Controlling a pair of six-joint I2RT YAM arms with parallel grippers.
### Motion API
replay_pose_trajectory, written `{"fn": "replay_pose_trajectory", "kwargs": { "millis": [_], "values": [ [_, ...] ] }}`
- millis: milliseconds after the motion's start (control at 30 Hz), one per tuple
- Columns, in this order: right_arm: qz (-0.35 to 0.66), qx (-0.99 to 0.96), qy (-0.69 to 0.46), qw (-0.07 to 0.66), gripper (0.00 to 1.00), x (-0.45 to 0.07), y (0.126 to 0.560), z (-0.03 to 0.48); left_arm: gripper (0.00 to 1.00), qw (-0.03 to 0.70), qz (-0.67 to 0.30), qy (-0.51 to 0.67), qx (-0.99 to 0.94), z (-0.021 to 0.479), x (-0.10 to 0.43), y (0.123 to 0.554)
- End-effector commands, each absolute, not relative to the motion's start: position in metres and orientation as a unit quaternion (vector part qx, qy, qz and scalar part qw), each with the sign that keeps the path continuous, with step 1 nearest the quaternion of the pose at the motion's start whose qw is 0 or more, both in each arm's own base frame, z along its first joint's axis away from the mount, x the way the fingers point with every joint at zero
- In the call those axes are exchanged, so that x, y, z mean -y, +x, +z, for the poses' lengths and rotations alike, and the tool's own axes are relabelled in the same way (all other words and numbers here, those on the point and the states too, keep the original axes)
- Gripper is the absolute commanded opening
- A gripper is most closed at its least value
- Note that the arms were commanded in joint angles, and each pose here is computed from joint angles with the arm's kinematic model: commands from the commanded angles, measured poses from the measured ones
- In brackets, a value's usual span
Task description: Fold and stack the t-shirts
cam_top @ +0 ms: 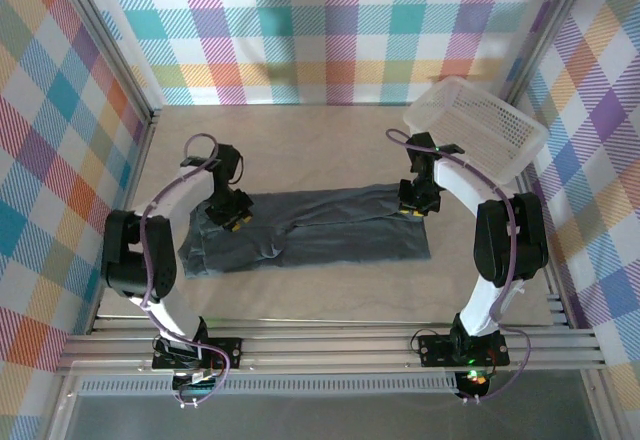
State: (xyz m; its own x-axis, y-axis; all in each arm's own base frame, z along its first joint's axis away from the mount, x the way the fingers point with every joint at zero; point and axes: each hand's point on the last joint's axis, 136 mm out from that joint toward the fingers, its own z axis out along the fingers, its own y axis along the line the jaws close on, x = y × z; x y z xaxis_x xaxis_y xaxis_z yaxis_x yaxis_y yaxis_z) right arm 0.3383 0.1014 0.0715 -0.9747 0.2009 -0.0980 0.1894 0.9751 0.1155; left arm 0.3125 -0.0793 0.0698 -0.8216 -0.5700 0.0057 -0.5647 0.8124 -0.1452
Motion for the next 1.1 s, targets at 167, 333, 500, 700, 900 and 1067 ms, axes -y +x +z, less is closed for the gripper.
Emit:
{"fn": "replay_pose_trajectory", "kwargs": {
  "millis": [167, 333, 500, 700, 900, 1067],
  "values": [
    [0.068, -0.992, 0.092, 0.060, 0.25, -0.106, 0.335, 0.083, 0.23, 0.004, -0.079, -0.170, -0.982, 0.044, 0.092, 0.293],
    [0.069, -0.992, 0.091, 0.061, 0.25, -0.107, 0.337, 0.083, 0.22, -0.022, -0.082, -0.154, -0.984, 0.026, 0.098, 0.276],
    [0.071, -0.991, 0.092, 0.062, 0.25, -0.108, 0.338, 0.083, 0.22, -0.024, -0.085, -0.154, -0.984, 0.030, 0.100, 0.266],
    [0.071, -0.991, 0.092, 0.061, 0.25, -0.108, 0.338, 0.081, 0.21, -0.048, -0.123, -0.175, -0.976, 0.042, 0.113, 0.243],
    [0.071, -0.991, 0.094, 0.059, 0.25, -0.108, 0.338, 0.079, 0.20, -0.100, -0.151, -0.198, -0.963, 0.041, 0.121, 0.212],
    [0.071, -0.991, 0.094, 0.059, 0.25, -0.108, 0.338, 0.078, 0.19, -0.141, -0.161, -0.223, -0.951, 0.037, 0.124, 0.183]
  ]
}}
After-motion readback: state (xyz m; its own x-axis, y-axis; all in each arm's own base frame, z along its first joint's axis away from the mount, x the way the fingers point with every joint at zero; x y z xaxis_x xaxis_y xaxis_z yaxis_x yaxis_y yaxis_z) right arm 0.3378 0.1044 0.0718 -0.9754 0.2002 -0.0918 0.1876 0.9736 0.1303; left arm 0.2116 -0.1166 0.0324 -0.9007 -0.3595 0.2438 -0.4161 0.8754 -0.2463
